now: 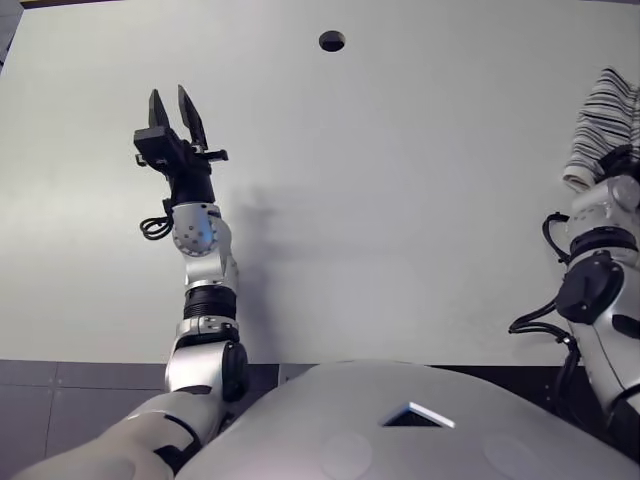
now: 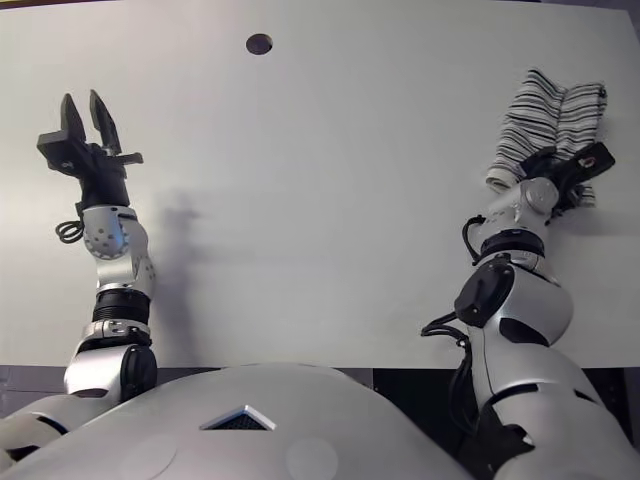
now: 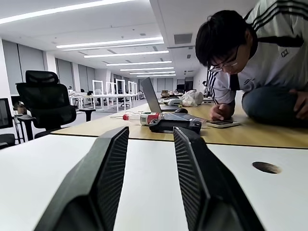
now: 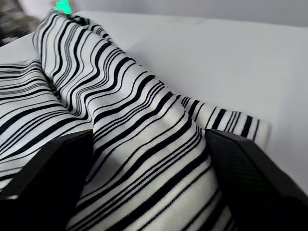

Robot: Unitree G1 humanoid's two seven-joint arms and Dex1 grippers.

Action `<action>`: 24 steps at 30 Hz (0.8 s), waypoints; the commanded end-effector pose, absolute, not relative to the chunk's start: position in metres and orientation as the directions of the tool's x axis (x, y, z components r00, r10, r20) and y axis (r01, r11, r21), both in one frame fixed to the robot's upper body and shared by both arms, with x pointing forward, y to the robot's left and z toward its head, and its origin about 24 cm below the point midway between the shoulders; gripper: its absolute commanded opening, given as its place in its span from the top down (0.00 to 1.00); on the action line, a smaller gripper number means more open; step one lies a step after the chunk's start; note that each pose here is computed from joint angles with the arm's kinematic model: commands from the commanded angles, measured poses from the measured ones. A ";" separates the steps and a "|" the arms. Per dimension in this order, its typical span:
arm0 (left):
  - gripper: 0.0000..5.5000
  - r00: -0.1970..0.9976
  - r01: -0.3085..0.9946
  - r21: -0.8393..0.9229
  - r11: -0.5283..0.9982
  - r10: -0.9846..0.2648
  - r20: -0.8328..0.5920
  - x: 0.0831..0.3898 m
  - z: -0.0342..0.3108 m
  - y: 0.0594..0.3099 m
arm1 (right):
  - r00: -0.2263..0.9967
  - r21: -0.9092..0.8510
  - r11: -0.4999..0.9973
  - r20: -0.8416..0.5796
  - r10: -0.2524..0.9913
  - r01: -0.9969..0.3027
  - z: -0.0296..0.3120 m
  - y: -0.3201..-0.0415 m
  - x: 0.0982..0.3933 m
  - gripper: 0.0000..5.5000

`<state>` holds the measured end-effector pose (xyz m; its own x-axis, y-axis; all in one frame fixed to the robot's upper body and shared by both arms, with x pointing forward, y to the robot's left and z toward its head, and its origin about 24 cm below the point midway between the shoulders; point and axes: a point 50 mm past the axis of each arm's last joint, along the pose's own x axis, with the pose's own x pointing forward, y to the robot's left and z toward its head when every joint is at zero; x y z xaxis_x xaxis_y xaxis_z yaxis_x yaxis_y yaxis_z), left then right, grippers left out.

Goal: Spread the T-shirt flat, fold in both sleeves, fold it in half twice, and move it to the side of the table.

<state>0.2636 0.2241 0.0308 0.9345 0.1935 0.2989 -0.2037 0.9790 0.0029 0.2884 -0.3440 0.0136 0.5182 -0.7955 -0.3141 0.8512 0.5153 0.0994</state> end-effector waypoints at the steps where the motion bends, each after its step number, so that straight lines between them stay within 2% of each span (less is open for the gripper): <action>1: 0.69 0.930 -0.203 -0.048 0.978 0.207 0.304 0.263 0.035 0.216 | 0.548 0.095 0.540 -0.177 -0.818 0.837 0.028 -0.338 0.295 0.24; 3: 0.69 0.920 -0.186 -0.075 0.980 0.201 0.337 0.264 0.043 0.209 | 0.602 0.084 0.602 0.031 -0.798 0.794 0.050 -0.330 0.303 0.24; 5: 0.69 0.911 -0.155 -0.078 0.985 0.174 0.374 0.264 0.050 0.200 | 0.660 0.036 0.697 0.293 -0.692 0.716 0.080 -0.306 0.311 0.24; 7: 0.69 0.909 -0.102 -0.057 0.993 0.116 0.401 0.269 0.054 0.182 | 0.757 -0.097 0.848 0.512 -0.406 0.520 0.101 -0.248 0.320 0.24; 9: 0.69 0.918 -0.075 -0.064 0.995 0.094 0.385 0.274 0.049 0.169 | 0.804 -0.245 0.916 0.581 -0.125 0.319 0.100 -0.191 0.319 0.24; 11: 0.69 0.933 -0.082 -0.049 0.995 0.094 0.348 0.278 0.037 0.162 | 0.859 -0.360 0.923 0.507 0.072 0.136 0.072 -0.145 0.316 0.24; 13: 0.69 0.940 -0.092 -0.030 0.995 0.097 0.327 0.277 0.027 0.159 | 0.898 -0.399 0.916 0.416 0.141 0.041 0.048 -0.123 0.312 0.24; 17: 0.69 0.938 -0.090 0.008 0.996 0.082 0.338 0.269 0.018 0.153 | 0.943 -0.342 0.939 0.325 0.069 0.049 0.027 -0.131 0.311 0.24; 19: 0.65 0.938 -0.051 0.046 0.998 0.032 0.346 0.266 0.016 0.151 | 0.948 -0.314 0.948 0.315 0.050 0.054 0.024 -0.133 0.309 0.24; 24: 0.52 0.952 -0.065 0.095 0.993 0.033 0.303 0.257 0.001 0.157 | 0.944 -0.281 0.959 0.307 0.120 -0.030 0.013 -0.115 0.296 0.24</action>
<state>0.2678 0.1501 0.0171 0.9333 0.0327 0.3576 -0.0540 0.9973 0.0498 0.3028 -0.1241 0.0216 0.9403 0.0824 0.3302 0.0179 0.9569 -0.2899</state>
